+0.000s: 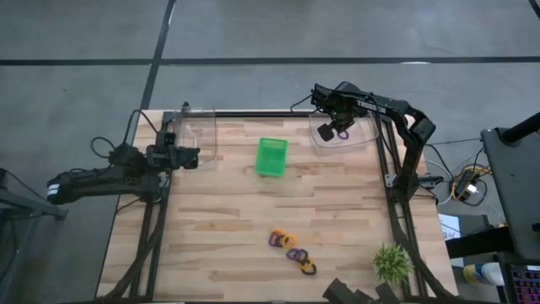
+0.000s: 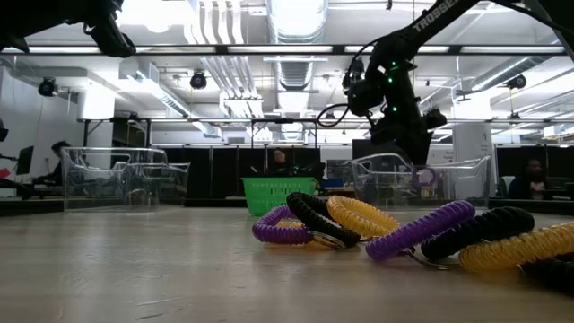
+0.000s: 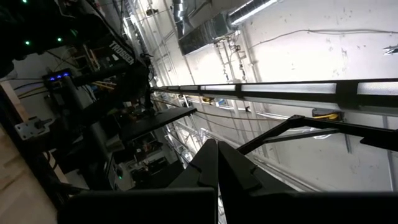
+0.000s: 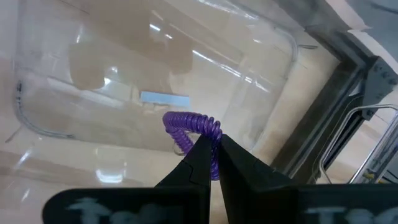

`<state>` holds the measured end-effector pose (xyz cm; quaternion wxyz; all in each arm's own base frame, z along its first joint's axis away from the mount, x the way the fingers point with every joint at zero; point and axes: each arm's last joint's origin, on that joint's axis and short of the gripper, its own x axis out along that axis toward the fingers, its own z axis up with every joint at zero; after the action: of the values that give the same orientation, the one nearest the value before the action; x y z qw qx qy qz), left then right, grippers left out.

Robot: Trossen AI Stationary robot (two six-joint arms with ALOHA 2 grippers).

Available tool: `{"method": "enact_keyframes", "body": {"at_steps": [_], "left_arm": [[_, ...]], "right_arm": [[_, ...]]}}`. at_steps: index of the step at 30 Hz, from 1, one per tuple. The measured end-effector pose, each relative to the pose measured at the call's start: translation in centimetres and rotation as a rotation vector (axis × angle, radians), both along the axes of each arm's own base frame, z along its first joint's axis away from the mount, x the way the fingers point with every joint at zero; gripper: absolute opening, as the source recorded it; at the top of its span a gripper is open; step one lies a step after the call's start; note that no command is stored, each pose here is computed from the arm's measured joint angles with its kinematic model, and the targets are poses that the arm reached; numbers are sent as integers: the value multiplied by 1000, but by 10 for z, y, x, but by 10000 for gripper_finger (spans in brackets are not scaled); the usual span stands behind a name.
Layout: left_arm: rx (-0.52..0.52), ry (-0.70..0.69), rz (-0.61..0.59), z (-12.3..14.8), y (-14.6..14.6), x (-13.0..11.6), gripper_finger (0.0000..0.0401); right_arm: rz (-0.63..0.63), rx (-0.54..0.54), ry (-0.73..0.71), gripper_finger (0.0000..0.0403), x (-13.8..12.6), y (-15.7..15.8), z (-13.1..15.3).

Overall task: Sort spring keychains
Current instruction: Put the top purple spring keychain into the right transparent bin, then put the bottom purple spring keychain into the right transparent bin

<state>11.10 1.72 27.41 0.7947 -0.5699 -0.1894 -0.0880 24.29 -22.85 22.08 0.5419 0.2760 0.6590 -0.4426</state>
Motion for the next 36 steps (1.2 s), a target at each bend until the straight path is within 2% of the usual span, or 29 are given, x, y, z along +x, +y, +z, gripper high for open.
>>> {"method": "enact_keyframes", "body": {"at_steps": [23,36], "left_arm": [[-2,0,-1,0,0,0,3],[-3,0,-2,0,0,0,3]], "right_arm": [[31,-5,-20,16,2,-1,1],[29,-8,-28,129,3,-2,1]]}}
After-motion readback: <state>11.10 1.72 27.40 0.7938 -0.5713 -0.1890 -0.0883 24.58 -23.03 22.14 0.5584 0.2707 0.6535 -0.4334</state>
